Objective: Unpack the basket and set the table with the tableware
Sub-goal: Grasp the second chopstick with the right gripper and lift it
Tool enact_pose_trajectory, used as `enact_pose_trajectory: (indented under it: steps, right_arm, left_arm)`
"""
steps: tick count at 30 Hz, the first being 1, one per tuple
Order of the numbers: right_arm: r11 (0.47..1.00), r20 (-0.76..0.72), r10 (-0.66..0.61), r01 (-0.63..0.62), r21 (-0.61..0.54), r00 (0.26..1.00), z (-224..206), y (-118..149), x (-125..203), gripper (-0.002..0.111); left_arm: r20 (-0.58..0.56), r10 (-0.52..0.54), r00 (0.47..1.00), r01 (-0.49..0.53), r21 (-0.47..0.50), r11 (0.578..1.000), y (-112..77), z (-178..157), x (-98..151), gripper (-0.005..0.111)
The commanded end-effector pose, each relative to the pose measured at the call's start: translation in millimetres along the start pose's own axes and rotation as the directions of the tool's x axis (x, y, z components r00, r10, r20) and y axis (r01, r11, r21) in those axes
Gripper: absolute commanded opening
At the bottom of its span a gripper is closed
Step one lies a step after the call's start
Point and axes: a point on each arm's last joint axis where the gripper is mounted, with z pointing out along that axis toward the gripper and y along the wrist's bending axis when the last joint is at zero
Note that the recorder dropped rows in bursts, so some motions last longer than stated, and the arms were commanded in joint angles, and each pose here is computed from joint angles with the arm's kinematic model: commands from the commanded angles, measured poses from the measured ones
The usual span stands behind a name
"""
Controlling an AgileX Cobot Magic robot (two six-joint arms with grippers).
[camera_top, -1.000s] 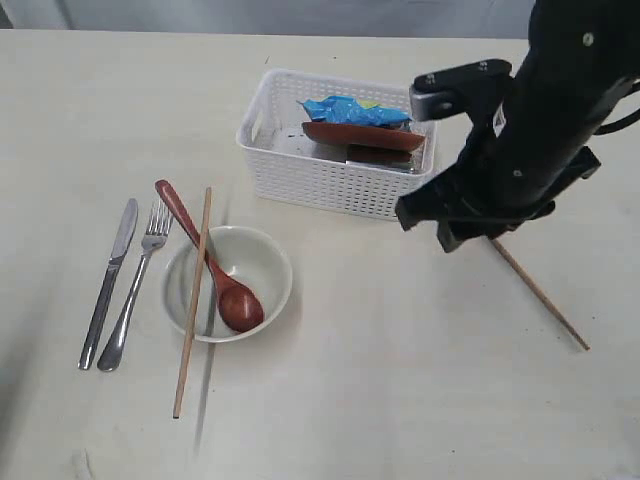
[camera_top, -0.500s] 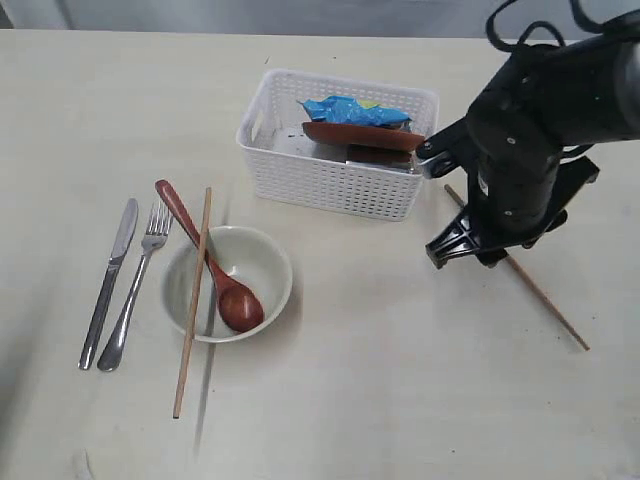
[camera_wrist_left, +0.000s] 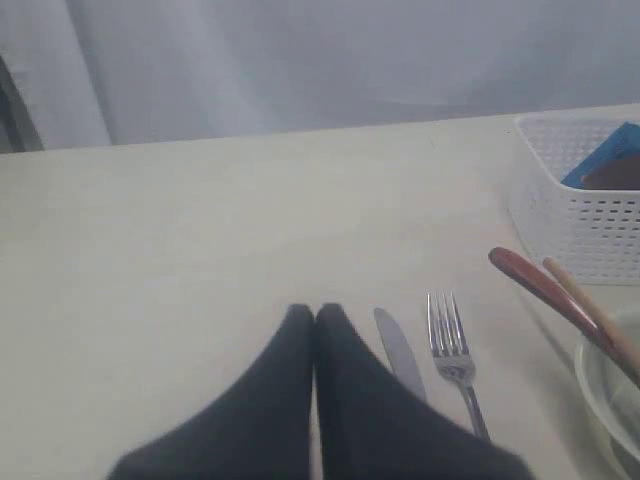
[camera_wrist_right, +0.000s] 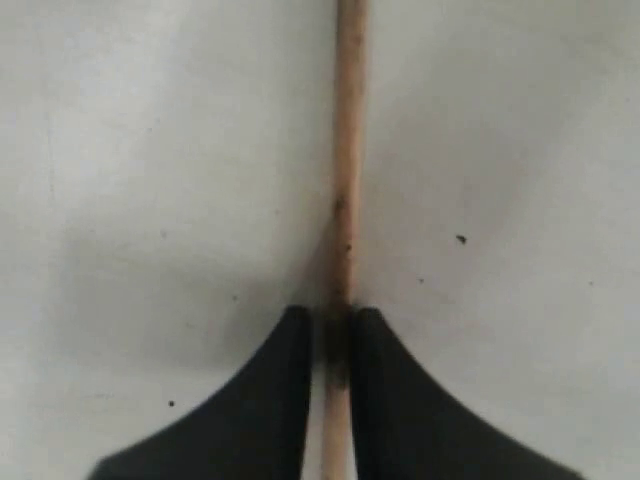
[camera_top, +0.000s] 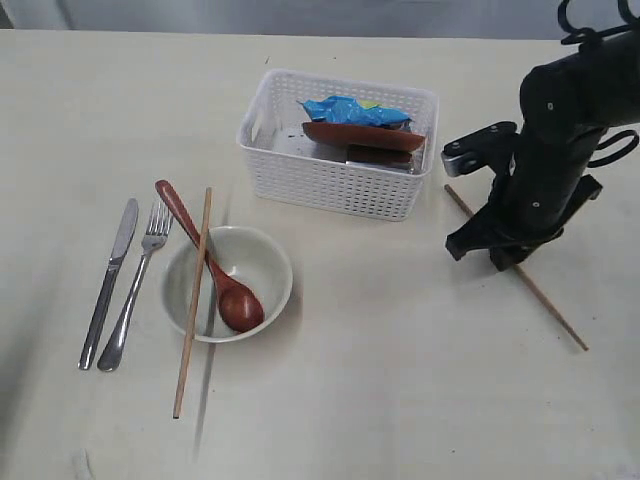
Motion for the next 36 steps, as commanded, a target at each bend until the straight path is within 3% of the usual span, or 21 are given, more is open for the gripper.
enact_pose_trajectory:
  steps: [1,5,16,21,30,36]
  right_arm:
    - [0.999,-0.092,-0.035,0.035,-0.005,0.995,20.2,-1.0,7.6,0.000]
    - [1.000,-0.094,-0.023,0.022,-0.010,0.995,13.3,-1.0,9.4,0.000]
    - [0.997,0.082,0.065,-0.061,-0.048,0.994,-47.5,-1.1,14.4,0.000]
    - [0.982,0.100,0.135,-0.120,-0.149,0.986,-73.9,6.6,24.6,0.000]
    - [0.851,0.188,0.253,-0.126,-0.509,0.949,-129.5,47.7,36.0,0.000]
    - [0.745,0.224,0.271,-0.057,-0.665,0.936,-148.9,103.7,32.0,0.000]
  left_arm:
    - [0.003,-0.011,1.000,0.011,-0.001,1.000,0.0,0.0,0.9,0.000]
    - [0.003,-0.011,1.000,0.011,-0.001,1.000,0.0,0.0,0.9,0.000]
    - [0.003,-0.011,1.000,0.011,-0.001,1.000,0.0,0.0,0.9,0.000]
    - [0.003,-0.011,1.000,0.011,-0.001,1.000,0.0,0.0,0.9,0.000]
    - [0.003,-0.011,1.000,0.011,-0.001,1.000,0.0,0.0,0.9,0.000]
    - [0.003,-0.011,1.000,0.011,-0.001,1.000,0.0,0.0,0.9,0.000]
